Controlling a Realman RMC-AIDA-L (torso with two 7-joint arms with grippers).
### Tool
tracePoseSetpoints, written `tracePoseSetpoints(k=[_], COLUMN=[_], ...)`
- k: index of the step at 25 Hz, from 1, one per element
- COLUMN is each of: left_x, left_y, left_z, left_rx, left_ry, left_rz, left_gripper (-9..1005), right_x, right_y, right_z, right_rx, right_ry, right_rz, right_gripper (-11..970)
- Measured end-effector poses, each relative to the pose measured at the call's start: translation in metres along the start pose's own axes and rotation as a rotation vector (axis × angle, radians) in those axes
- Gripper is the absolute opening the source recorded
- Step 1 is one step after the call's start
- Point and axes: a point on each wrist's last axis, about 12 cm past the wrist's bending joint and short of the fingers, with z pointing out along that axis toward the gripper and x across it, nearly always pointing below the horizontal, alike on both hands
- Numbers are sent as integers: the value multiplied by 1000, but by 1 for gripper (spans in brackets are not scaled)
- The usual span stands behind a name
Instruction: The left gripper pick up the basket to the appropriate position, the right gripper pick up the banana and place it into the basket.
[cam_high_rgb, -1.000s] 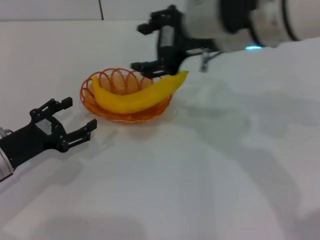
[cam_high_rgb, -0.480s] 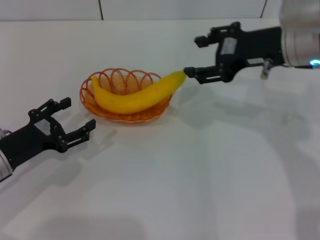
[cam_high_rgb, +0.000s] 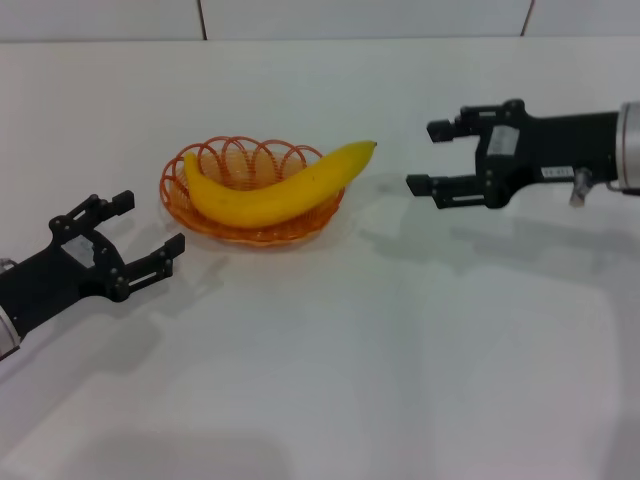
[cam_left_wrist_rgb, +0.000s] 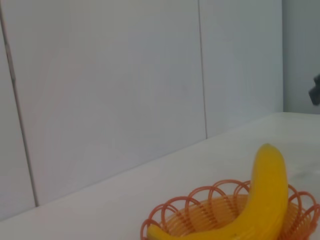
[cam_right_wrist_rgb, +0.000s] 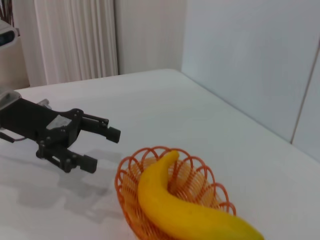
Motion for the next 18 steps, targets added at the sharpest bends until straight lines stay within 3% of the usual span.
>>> tracePoseSetpoints(k=[11,18], left_x=[0,-1], left_y=[-1,0], left_z=[0,0], left_rx=[1,-1], left_ry=[-4,-7], left_rz=[-1,0], left_gripper=[879,880], right_x=[32,34], right_y=[8,9], right_z=[9,13], right_rx=[-49,-61], right_ry=[21,22], right_rz=[49,51], right_gripper=[744,744])
